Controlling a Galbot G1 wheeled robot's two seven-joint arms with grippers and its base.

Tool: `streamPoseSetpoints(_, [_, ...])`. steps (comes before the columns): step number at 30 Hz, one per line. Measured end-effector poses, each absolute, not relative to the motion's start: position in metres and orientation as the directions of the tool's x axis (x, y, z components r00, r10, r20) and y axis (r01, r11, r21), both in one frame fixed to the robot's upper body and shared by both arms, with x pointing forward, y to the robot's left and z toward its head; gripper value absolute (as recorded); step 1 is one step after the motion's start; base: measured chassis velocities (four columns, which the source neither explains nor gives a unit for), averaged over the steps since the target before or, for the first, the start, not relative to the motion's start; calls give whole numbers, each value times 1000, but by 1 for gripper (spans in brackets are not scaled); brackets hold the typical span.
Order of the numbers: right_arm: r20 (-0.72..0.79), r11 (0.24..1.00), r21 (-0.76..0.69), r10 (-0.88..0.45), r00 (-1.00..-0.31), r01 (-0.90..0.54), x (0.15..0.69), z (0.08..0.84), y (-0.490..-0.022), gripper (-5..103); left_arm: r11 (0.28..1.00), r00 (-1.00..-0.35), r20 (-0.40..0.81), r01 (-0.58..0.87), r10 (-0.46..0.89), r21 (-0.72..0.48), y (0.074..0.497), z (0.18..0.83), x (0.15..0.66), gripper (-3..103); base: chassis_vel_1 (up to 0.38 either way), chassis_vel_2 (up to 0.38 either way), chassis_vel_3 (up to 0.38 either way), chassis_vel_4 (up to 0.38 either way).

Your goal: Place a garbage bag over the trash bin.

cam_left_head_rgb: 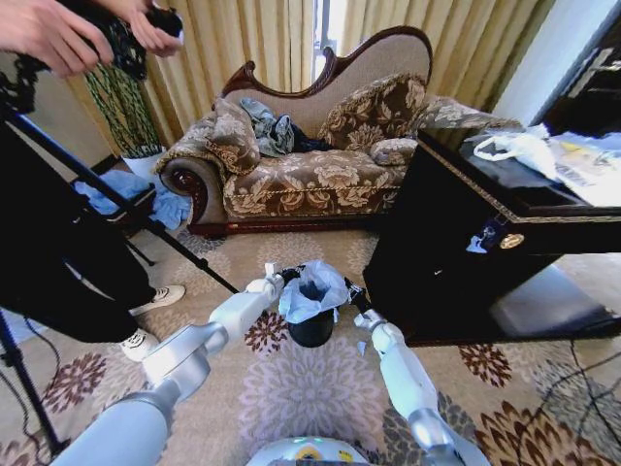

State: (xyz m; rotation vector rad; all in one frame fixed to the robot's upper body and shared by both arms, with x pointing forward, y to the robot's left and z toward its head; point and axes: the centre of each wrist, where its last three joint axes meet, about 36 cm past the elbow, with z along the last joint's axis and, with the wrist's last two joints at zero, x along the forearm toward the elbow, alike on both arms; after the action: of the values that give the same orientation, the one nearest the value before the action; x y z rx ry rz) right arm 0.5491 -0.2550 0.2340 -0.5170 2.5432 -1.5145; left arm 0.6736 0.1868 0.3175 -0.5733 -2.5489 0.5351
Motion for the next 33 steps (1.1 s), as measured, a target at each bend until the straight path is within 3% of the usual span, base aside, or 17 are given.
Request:
streamPoseSetpoints(10, [72, 460, -847, -396, -915, -266, 526, 224, -265, 0, 773, -787, 433, 87, 440, -628, 195, 333, 684, 0, 0, 0, 0, 0])
streamPoseSetpoints(20, [7, 527, -809, -435, -900, -261, 489, 230, -262, -2, 756, -753, 467, 61, 463, -651, 214, 327, 679, 0, 0, 0, 0, 0])
streamPoseSetpoints(22, [-41, 579, -779, -430, -902, -240, 476, 238, -264, 9, 755, -742, 475, 64, 473, -652, 214, 319, 673, 0, 0, 0, 0, 0])
streamPoseSetpoints(23, [-41, 579, -779, -430, -902, -240, 476, 238, -264, 9, 755, -742, 475, 64, 473, -652, 214, 319, 673, 0, 0, 0, 0, 0])
streamPoseSetpoints(26, [-65, 681, -693, -386, -920, -237, 440, 247, -267, 24, 755, -732, 481, 68, 482, -652, 214, 307, 663, 0, 0, 0, 0, 0])
streamPoseSetpoints(28, [-63, 703, -670, -375, -925, -239, 432, 248, -266, 24, 755, -731, 481, 71, 484, -652, 214, 305, 662, 0, 0, 0, 0, 0])
streamPoseSetpoints(31, [-20, 831, -494, -304, -952, -255, 383, 253, -257, 41, 756, -732, 479, 75, 485, -650, 221, 303, 658, 0, 0, 0, 0, 0])
streamPoseSetpoints(33, [-3, 864, -433, -287, -958, -258, 369, 255, -253, 46, 756, -733, 477, 77, 484, -650, 223, 303, 657, 0, 0, 0, 0, 0])
